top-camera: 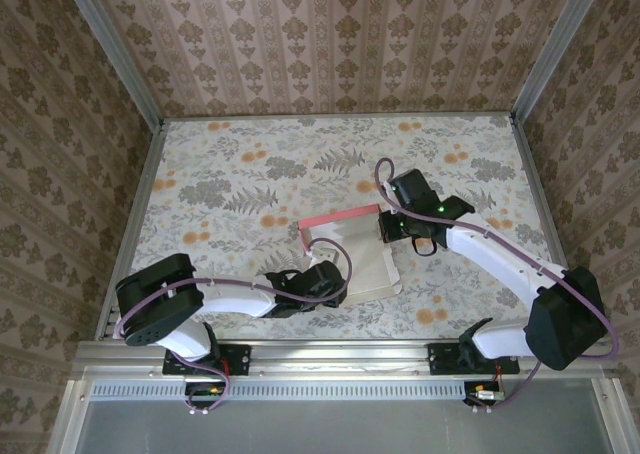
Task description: Fold the paper box
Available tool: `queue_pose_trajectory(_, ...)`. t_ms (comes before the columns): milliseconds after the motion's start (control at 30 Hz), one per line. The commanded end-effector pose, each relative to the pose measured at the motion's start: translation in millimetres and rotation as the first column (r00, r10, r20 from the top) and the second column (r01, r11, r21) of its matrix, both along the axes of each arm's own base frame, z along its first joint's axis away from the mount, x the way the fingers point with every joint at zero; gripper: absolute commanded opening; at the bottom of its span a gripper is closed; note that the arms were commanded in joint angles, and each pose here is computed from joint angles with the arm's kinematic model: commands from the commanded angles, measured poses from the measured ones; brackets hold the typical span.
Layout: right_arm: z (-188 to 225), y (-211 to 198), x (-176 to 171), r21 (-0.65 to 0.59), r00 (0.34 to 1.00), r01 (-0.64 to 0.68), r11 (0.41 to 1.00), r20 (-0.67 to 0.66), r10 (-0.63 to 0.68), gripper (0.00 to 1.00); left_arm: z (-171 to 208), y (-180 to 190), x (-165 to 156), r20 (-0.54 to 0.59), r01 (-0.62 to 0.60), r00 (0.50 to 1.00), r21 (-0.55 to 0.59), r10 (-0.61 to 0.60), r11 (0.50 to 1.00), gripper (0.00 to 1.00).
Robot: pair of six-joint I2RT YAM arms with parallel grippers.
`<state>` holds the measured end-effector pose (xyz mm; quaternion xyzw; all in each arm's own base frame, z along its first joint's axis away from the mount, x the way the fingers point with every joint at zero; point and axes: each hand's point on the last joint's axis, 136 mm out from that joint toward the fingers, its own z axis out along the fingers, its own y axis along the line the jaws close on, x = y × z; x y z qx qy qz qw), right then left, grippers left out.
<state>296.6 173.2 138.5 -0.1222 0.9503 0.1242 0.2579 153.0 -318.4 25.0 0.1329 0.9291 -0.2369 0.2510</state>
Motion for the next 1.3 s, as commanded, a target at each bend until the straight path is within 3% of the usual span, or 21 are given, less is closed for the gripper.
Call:
queue_pose_trajectory(0, -15.4, -1.3, -12.0, -0.014, 0.998, 0.006, 1.0, -0.059, -0.006, 0.08, -11.2, 5.5, -10.4, -0.045, 0.016, 0.999, 0.043, -0.014, 0.999, 0.38)
queue_pose_trajectory(367, -33.1, 4.4, -10.8, 0.008, 0.998, -0.011, 1.0, -0.061, 0.011, 0.06, 22.7, 7.4, -7.8, -0.011, -0.032, 0.999, -0.112, 0.031, 0.993, 0.37)
queue_pose_trajectory(567, -42.0, 19.8, -6.6, 0.005, 0.994, -0.08, 0.997, -0.072, 0.08, 0.05, 84.0, 5.6, -10.9, 0.071, 0.056, 0.997, -0.212, -0.042, 0.976, 0.38)
queue_pose_trajectory(733, -44.0, 40.3, -3.1, 0.031, 0.984, -0.169, 0.985, -0.055, 0.171, 0.06, 134.1, 31.4, -8.3, 0.108, 0.114, 0.99, -0.217, -0.092, 0.969, 0.42)
queue_pose_trajectory(900, -41.0, 64.5, -2.3, 0.035, 0.961, -0.275, 0.961, -0.03, 0.276, 0.06, 176.4, 68.6, 11.4, 0.135, 0.13, 0.986, -0.21, -0.103, 0.969, 0.45)
queue_pose_trajectory(1033, -40.7, 78.1, -2.3, 0.025, 0.946, -0.324, 0.946, -0.021, 0.325, 0.05, 185.2, 92.5, 40.4, 0.145, 0.091, 0.987, -0.198, -0.062, 0.976, 0.51)
queue_pose_trajectory(1267, -36.3, 91.1, -3.7, 0.026, 0.927, -0.375, 0.927, -0.004, 0.375, 0.04, 178.7, 65.9, 88.0, 0.144, 0.208, 0.975, -0.319, -0.169, 0.925, 0.57)
